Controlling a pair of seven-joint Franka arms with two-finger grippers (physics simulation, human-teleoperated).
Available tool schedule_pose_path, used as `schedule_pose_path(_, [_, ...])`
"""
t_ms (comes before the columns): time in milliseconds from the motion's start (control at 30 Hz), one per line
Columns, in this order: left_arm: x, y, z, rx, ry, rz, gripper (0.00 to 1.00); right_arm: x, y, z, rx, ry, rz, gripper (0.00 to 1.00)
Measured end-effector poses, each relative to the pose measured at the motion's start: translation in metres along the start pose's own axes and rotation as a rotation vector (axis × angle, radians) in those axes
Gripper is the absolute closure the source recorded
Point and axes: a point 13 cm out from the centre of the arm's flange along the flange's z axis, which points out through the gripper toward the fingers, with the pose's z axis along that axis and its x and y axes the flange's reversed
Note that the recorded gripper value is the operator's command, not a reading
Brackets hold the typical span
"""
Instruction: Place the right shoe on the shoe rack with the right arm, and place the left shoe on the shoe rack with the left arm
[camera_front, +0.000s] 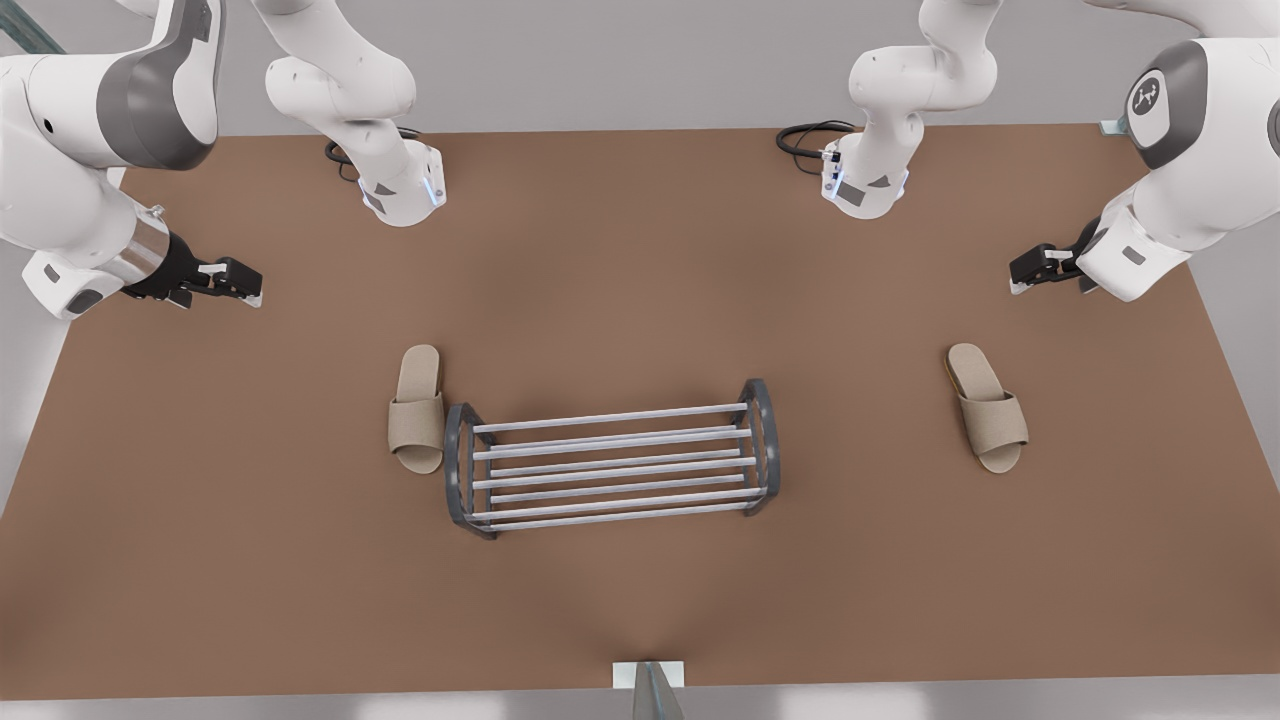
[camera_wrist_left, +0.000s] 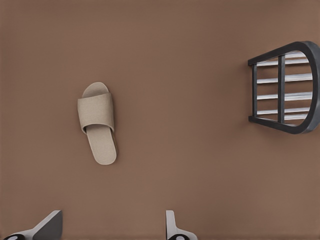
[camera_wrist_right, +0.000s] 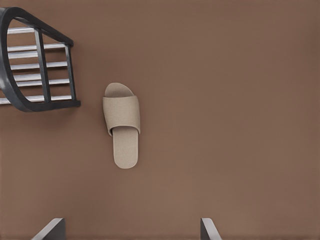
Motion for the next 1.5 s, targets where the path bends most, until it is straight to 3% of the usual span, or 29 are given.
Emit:
schedule_pose_path(67, [-0.046, -0.04, 0.033, -0.004, 0.004, 0.058, 0.0, -0.086, -0.014, 0.102, -0.043, 0.066, 0.003, 0.0])
schedule_pose_path(167, [-0.064, -0.115, 0.048, -0.015, -0.03, 0.164, 0.0, -0.126, -0.02, 0.129, -0.057, 0.006, 0.004, 0.0])
schedule_pose_path(267, [-0.082, -0.108, 0.07, -0.056, -0.033, 0.132, 0.0, -0.13, -0.021, 0.164, -0.076, 0.006, 0.01, 0.0])
schedule_pose_path(367, [-0.068, -0.142, 0.133, -0.205, -0.014, 0.128, 0.0, -0.098, -0.04, 0.227, -0.258, 0.03, 0.058, 0.0])
schedule_pose_path(500, [-0.059, -0.045, 0.189, -0.407, -0.131, -0.059, 0.0, -0.1, -0.036, 0.233, -0.362, -0.108, 0.025, 0.0])
schedule_pose_path(600, [-0.066, 0.005, 0.255, -0.39, -0.277, -0.183, 0.0, -0.126, -0.053, 0.222, -0.291, -0.271, -0.128, 0.0])
schedule_pose_path(767, [-0.107, -0.096, 0.256, -0.331, -0.616, -0.155, 0.0, -0.156, -0.06, 0.212, 0.062, -0.495, -0.672, 0.0])
schedule_pose_path(967, [-0.115, -0.009, 0.275, -0.454, -0.828, -0.349, 0.0, -0.178, -0.064, 0.168, 0.622, -0.662, -1.482, 0.0])
schedule_pose_path(1033, [-0.097, 0.015, 0.292, -0.465, -0.863, -0.433, 0.0, -0.18, -0.064, 0.171, 0.822, -0.647, -1.763, 0.0])
schedule_pose_path(1167, [-0.068, 0.034, 0.323, -0.436, -0.936, -0.582, 0.0, -0.167, -0.018, 0.182, 1.069, -0.604, -2.197, 0.0])
schedule_pose_path(1400, [-0.049, 0.077, 0.377, -0.424, -1.055, -0.733, 0.0, -0.092, 0.035, 0.285, 1.356, -0.328, -2.984, 0.0])
schedule_pose_path(1500, [-0.044, 0.078, 0.383, -0.382, -1.114, -0.739, 0.0, -0.071, 0.041, 0.311, 1.45, -0.211, -3.209, 0.0])
